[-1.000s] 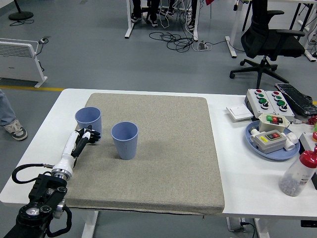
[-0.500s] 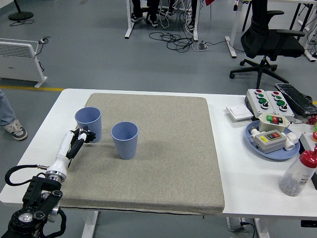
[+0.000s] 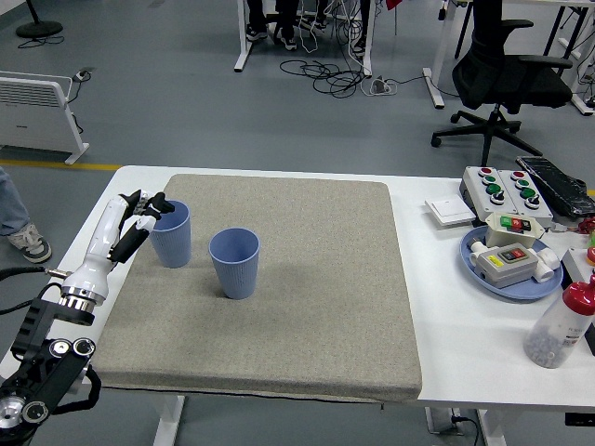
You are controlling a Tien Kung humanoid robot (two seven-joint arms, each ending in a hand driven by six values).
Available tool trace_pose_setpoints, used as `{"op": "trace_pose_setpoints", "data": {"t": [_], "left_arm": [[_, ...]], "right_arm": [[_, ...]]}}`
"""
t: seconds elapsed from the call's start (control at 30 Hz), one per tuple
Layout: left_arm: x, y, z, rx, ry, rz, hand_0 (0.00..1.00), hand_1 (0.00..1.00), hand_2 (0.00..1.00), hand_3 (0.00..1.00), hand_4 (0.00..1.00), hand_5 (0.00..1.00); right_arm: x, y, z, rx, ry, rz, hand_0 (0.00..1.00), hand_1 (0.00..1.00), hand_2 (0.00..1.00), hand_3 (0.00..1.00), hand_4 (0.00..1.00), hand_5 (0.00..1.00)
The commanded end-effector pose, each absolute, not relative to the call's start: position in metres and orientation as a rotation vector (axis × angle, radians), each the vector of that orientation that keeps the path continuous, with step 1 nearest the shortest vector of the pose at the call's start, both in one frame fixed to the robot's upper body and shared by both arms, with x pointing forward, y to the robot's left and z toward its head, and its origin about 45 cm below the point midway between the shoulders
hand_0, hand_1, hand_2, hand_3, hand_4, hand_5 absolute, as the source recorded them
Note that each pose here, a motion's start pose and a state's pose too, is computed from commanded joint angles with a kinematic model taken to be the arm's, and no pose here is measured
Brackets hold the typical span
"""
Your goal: Push cup pick cup insert cup
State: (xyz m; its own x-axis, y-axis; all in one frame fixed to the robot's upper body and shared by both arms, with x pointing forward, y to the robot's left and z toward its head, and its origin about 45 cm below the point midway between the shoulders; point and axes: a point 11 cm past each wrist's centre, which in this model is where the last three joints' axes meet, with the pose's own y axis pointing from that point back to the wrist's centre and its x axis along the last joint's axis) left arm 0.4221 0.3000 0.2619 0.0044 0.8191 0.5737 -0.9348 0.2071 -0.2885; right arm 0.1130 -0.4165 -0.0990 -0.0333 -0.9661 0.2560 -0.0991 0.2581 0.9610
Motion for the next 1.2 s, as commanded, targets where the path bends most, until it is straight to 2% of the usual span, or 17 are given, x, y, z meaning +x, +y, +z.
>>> {"op": "trace_pose_setpoints", "data": {"t": [0.13, 0.17, 0.33, 0.37, 0.57, 0.6, 0.77, 0.8, 0.97, 1.0, 1.17, 1.2], "left_arm": [[0.431, 0.273, 0.293, 0.345, -0.851, 1.227, 0.773, 0.792, 0.720, 0.608, 0.830, 0.888], [0.435, 0.266, 0.300, 0.407, -0.882, 1.175, 0.914, 0.942, 0.969, 0.890, 0.984, 0.769], [0.451, 0.246, 0.299, 0.718, -0.930, 0.983, 0.914, 0.942, 0.969, 0.890, 0.984, 0.769], [0.454, 0.242, 0.296, 0.775, -0.929, 0.940, 0.940, 0.972, 0.998, 0.998, 0.998, 0.696], [0.464, 0.230, 0.282, 0.993, -0.883, 0.760, 0.940, 0.972, 0.998, 0.998, 0.998, 0.696], [0.465, 0.229, 0.281, 1.018, -0.874, 0.739, 0.934, 0.972, 0.998, 0.998, 0.978, 0.539], [0.467, 0.225, 0.277, 1.088, -0.850, 0.679, 0.934, 0.972, 0.998, 0.998, 0.978, 0.539], [0.469, 0.224, 0.276, 1.101, -0.846, 0.670, 0.902, 0.958, 0.998, 0.998, 0.948, 0.446], [0.473, 0.225, 0.274, 1.151, -0.844, 0.651, 0.902, 0.958, 0.998, 0.998, 0.948, 0.446], [0.474, 0.226, 0.273, 1.160, -0.843, 0.646, 0.798, 0.905, 0.977, 0.995, 0.890, 0.327], [0.476, 0.229, 0.269, 1.195, -0.862, 0.641, 0.798, 0.905, 0.977, 0.995, 0.890, 0.327], [0.476, 0.229, 0.268, 1.195, -0.866, 0.641, 0.607, 0.777, 0.861, 0.858, 0.799, 0.205]], "right_arm": [[0.112, -0.417, -0.099, 1.074, -1.412, -0.980, 0.726, 0.662, 0.671, 0.590, 0.105, 0.537], [0.112, -0.417, -0.099, 1.073, -1.411, -0.981, 0.725, 0.661, 0.672, 0.591, 0.106, 0.544], [0.110, -0.417, -0.099, 1.070, -1.410, -0.984, 0.725, 0.661, 0.672, 0.591, 0.106, 0.544], [0.110, -0.417, -0.100, 1.069, -1.409, -0.985, 0.725, 0.661, 0.671, 0.591, 0.106, 0.547], [0.107, -0.417, -0.100, 1.064, -1.410, -0.991, 0.725, 0.661, 0.671, 0.591, 0.106, 0.547], [0.107, -0.417, -0.100, 1.064, -1.410, -0.991, 0.725, 0.662, 0.671, 0.591, 0.106, 0.549], [0.106, -0.418, -0.100, 1.061, -1.410, -0.995, 0.725, 0.662, 0.671, 0.591, 0.106, 0.549], [0.105, -0.418, -0.100, 1.060, -1.411, -0.996, 0.726, 0.661, 0.671, 0.591, 0.107, 0.550], [0.105, -0.418, -0.100, 1.061, -1.407, -0.994, 0.726, 0.661, 0.671, 0.591, 0.107, 0.550], [0.105, -0.418, -0.100, 1.060, -1.408, -0.995, 0.726, 0.663, 0.672, 0.591, 0.107, 0.551], [0.104, -0.418, -0.100, 1.058, -1.409, -0.996, 0.726, 0.663, 0.672, 0.591, 0.107, 0.551], [0.104, -0.418, -0.100, 1.058, -1.410, -0.997, 0.726, 0.662, 0.672, 0.591, 0.107, 0.551]]}}
